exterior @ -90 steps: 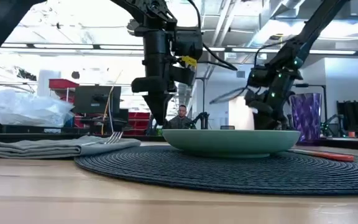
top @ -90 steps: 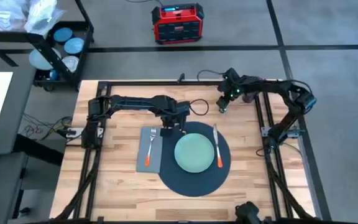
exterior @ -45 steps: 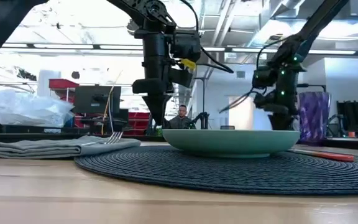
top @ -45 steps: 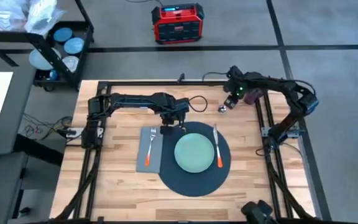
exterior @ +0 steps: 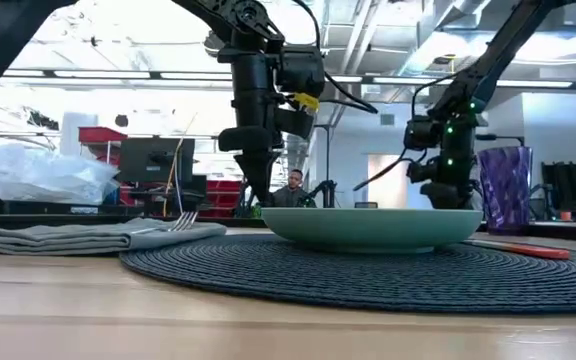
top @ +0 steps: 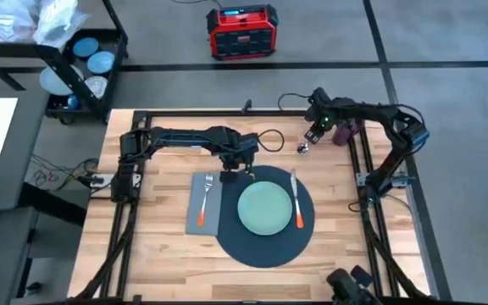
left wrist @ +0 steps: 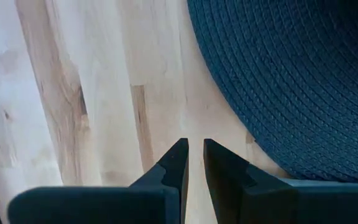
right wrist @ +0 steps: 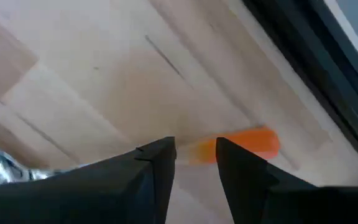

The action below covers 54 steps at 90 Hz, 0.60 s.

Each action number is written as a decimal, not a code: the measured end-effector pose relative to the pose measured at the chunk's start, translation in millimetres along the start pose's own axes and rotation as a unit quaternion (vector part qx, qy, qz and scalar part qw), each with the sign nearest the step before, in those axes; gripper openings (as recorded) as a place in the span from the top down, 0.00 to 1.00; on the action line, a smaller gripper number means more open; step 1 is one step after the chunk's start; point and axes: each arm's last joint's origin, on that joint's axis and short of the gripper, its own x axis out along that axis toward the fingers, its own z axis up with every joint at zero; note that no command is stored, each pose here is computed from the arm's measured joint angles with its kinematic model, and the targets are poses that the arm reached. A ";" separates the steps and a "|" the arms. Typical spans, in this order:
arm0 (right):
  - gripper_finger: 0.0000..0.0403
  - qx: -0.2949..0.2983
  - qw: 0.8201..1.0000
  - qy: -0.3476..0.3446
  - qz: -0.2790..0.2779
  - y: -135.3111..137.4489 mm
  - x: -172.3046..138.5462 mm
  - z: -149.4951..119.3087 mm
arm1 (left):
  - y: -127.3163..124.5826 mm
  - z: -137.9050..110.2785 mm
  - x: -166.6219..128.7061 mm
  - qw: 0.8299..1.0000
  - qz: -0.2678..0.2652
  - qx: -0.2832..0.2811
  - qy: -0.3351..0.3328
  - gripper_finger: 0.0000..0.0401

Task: Set table place
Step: Put the orange spoon on the blue placemat

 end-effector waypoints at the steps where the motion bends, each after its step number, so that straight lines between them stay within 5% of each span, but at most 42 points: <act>1: 0.73 0.001 1.000 0.004 0.001 0.3 1.6 -0.4 | -0.2 0.0 0.0 1.000 0.000 -0.001 0.000 0.91; 20: 0.73 -0.004 0.999 0.047 0.018 18.2 13.1 -2.1 | -6.5 0.1 -1.0 1.000 -0.004 -0.005 0.008 0.91; 54: 0.73 -0.047 0.997 0.042 0.045 69.6 -16.8 -6.8 | -10.8 -0.7 -1.7 1.000 -0.008 -0.001 0.018 0.91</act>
